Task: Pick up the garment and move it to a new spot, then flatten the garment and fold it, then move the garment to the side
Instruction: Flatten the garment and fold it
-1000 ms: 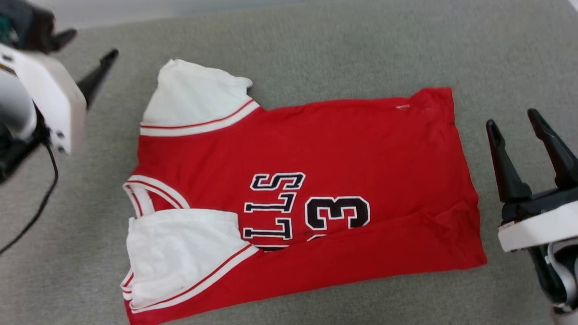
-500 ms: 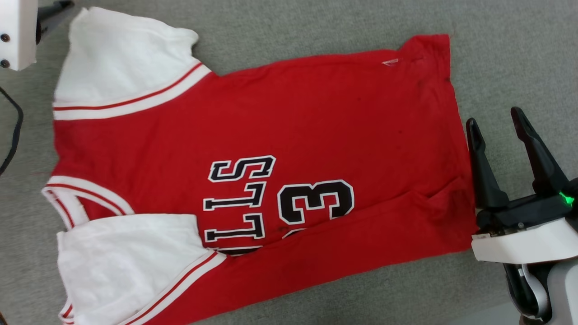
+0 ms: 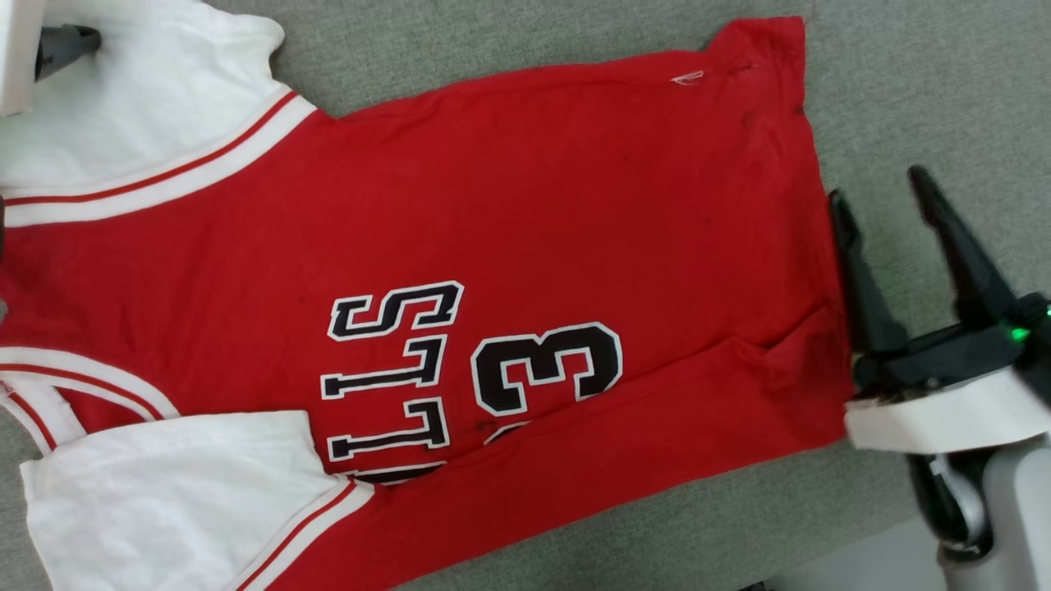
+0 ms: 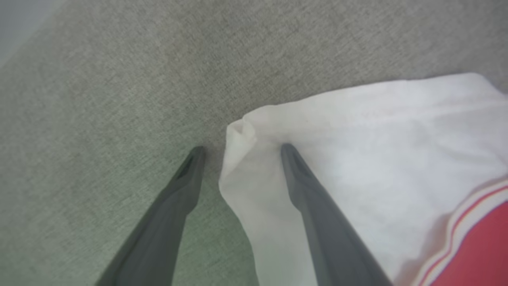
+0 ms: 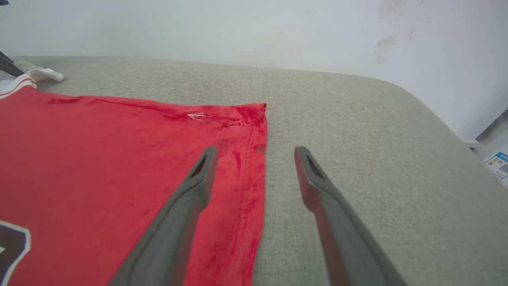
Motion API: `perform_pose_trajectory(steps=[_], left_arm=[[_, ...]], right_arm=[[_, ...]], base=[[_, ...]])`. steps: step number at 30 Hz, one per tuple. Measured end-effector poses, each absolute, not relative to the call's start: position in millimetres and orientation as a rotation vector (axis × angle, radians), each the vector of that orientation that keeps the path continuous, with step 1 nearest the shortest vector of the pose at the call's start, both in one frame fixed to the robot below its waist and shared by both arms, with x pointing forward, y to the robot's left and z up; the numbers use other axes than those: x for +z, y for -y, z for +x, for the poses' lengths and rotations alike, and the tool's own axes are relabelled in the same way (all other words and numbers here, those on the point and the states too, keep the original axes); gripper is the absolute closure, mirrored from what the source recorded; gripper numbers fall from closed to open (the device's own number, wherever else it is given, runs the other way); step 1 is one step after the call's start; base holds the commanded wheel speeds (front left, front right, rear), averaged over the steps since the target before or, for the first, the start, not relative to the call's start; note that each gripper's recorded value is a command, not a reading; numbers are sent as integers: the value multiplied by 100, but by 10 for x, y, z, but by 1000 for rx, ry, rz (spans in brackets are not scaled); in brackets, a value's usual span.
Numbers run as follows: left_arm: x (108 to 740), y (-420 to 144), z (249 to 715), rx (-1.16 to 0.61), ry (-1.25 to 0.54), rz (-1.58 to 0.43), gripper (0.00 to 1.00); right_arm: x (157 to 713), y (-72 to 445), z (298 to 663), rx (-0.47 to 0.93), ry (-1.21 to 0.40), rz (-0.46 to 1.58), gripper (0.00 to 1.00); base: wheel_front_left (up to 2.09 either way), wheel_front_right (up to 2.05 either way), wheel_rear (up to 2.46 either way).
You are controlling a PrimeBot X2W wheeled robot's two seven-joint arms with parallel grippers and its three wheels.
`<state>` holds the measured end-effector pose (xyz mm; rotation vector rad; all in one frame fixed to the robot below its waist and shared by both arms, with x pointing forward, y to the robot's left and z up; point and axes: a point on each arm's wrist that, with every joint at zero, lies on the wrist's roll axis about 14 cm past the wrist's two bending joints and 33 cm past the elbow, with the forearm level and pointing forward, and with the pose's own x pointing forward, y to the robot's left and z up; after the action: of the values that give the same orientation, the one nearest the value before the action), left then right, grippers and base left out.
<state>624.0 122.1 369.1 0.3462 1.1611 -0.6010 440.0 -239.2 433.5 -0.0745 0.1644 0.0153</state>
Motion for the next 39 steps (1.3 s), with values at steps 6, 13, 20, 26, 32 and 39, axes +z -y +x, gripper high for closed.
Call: perform_pose_trajectory(steps=[6,13,20,26,32,39], left_arm=[[3835,-1227,6180,-608,-1115,345,100],[4255,-1234,6122,-621,-979,359,100],[4497,-1218,5944,-655,-902,384,100],[4560,-1207,5849,-683,-866,399,100],[4505,-1191,5868,-701,-849,400,100],[4382,-1208,5893,-714,-845,406,100]], right_arm=[[4783,2608,4583,-3,-40,-154,0],[5111,2570,4918,109,-100,-309,0],[4771,2516,5126,237,-495,-354,0],[4517,2489,5186,303,-824,-372,0],[4245,2401,5290,333,-1031,-344,0],[3755,2193,5364,369,-1153,-302,0]], base=[[0,0,0],[0,0,0],[0,0,0],[0,0,0],[0,0,0],[0,0,0]])
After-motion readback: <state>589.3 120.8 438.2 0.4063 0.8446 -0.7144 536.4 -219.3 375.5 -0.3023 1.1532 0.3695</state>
